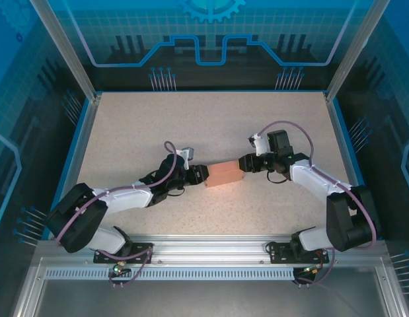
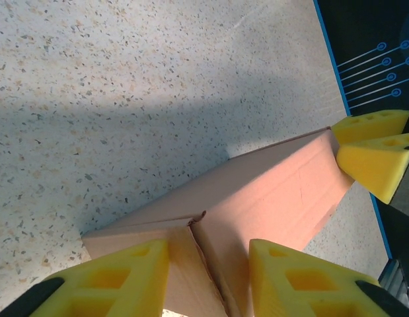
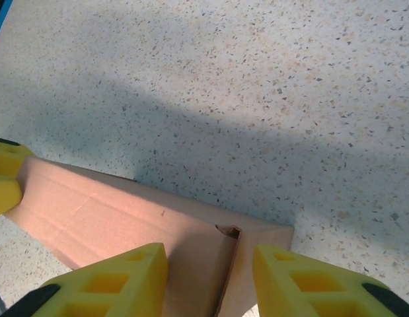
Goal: Fold the paper box
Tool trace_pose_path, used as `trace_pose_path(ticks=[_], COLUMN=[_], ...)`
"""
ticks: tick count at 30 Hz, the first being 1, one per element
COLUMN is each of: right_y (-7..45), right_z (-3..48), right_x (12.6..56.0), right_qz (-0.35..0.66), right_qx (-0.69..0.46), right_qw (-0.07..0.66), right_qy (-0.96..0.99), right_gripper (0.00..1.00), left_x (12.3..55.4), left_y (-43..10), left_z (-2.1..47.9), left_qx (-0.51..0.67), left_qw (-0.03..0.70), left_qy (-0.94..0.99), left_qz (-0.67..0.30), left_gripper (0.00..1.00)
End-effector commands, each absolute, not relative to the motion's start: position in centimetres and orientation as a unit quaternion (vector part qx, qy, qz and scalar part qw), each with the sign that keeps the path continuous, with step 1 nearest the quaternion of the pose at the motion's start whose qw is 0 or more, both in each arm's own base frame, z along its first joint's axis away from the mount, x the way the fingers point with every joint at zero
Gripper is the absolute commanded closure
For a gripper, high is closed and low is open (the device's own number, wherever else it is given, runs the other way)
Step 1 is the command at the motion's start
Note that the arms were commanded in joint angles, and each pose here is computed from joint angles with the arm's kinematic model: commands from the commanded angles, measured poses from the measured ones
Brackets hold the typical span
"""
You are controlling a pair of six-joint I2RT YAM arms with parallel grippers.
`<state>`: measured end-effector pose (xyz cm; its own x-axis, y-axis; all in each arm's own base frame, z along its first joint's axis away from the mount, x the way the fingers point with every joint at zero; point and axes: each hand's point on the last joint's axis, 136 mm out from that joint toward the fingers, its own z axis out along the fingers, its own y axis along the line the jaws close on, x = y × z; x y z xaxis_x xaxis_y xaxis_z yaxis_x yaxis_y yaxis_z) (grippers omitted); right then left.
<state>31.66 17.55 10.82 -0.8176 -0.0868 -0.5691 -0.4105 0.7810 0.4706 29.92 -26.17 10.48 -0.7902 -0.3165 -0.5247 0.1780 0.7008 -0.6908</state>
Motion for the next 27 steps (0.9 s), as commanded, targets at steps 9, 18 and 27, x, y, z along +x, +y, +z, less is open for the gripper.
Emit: trace_pose_path(ticks=[9, 18, 27], right_y=[17.1, 17.3, 16.9], right_z=[11.5, 13.0, 10.4], right_x=[30.3, 30.0, 30.3], right_qz=[0.341, 0.385, 0.373], right_qx=[-0.116, -0.116, -0.107], right_qw=[0.232, 0.232, 0.215], right_qy=[0.903, 0.886, 0.896], right_gripper=[0.55, 0.50, 0.54], left_x=[29.5, 29.8, 29.8], left_y=[-24.7, -24.7, -24.7], left_z=[7.8, 7.8, 8.1], left_qx=[-0.032, -0.026, -0.021], left_qw=[0.300, 0.304, 0.307], left_qy=[0.897, 0.898, 0.898], left_qz=[-0.323, -0.316, -0.313], left_gripper=[0.63, 0.62, 0.63])
